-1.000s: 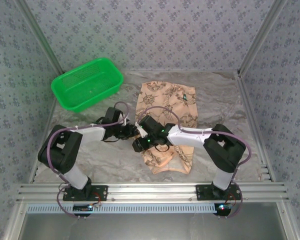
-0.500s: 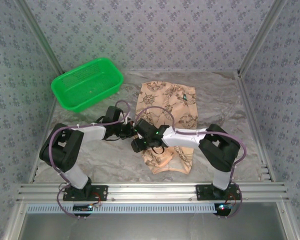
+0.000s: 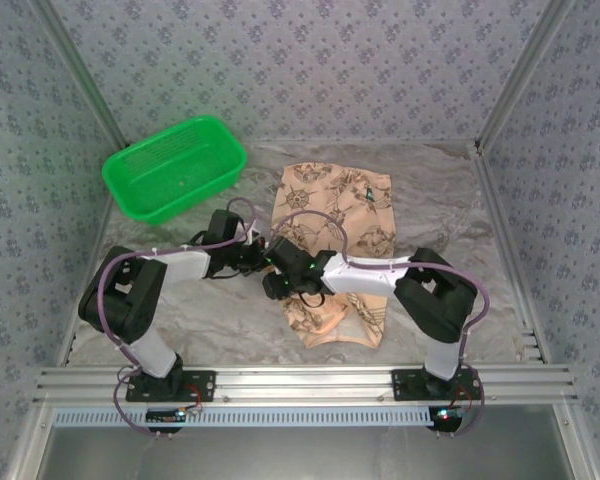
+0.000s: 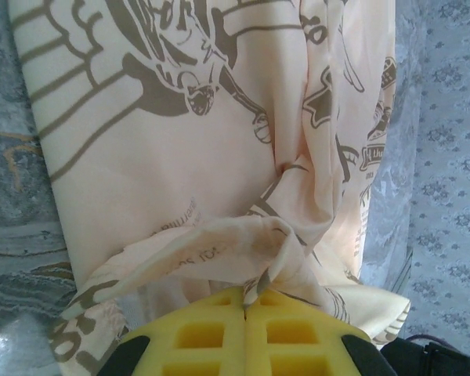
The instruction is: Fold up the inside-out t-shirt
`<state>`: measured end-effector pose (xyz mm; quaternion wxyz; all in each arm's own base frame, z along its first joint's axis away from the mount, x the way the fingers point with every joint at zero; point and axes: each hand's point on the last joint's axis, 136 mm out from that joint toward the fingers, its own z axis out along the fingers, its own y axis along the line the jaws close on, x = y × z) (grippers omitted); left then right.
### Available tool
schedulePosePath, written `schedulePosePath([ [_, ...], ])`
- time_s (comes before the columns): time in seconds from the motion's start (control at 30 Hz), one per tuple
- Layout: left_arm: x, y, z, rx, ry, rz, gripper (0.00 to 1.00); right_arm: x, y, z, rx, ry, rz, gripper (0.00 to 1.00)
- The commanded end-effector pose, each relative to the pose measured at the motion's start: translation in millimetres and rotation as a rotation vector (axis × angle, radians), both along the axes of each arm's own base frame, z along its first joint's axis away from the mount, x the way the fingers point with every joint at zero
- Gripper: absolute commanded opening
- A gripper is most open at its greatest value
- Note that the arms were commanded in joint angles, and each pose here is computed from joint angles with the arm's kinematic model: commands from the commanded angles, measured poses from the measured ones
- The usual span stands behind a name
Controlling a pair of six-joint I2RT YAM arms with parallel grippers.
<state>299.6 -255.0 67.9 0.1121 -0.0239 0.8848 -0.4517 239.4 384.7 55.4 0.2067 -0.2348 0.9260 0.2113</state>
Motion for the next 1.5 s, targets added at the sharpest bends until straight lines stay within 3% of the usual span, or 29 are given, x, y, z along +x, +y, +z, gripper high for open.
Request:
schedulePosePath([
  [0.0, 4, -11, 20, -0.078, -0.041, -0.027, 0.0, -11, 10, -5, 0.009, 0.035, 0.039, 0.24],
  [0.13, 7, -9, 22, -0.076, -0.054, -0.012, 0.0, -18, 11, -1, 0.017, 0.027, 0.058, 0.1],
  [0.37, 15, -8, 30, -0.096, -0.07, 0.015, 0.0, -43, 7, -14, -0.05, 0.047, 0.085, 0.09],
  [0.53, 20, -10, 45, -0.126, -0.088, 0.034, 0.0, -51, 3, -16, -0.089, 0.045, 0.088, 0.17],
  [0.67, 21, -11, 56, -0.147, -0.096, 0.041, 0.0, -41, -9, -22, -0.117, 0.048, 0.025, 0.28],
  [0.83, 20, -10, 63, -0.164, -0.094, 0.057, 0.0, -31, -7, -17, -0.09, 0.018, 0.02, 0.34],
  [1.03, 19, -8, 69, -0.178, -0.101, 0.076, 0.0, -19, 1, -21, -0.097, -0.009, 0.004, 0.34],
  [1.13, 19, -8, 67, -0.173, -0.095, 0.072, 0.0, -28, 14, -9, -0.037, 0.014, 0.077, 0.34],
  [1.17, 19, -8, 65, -0.168, -0.094, 0.073, 0.01, -32, 17, -1, -0.006, 0.014, 0.103, 0.34],
  [1.27, 18, -3, 55, -0.124, -0.091, 0.08, 0.18, -43, 12, 32, 0.06, -0.014, 0.158, 0.41],
  [1.47, 10, 6, 25, -0.027, -0.061, 0.075, 0.38, -37, -58, 82, 0.008, -0.122, 0.054, 0.53],
])
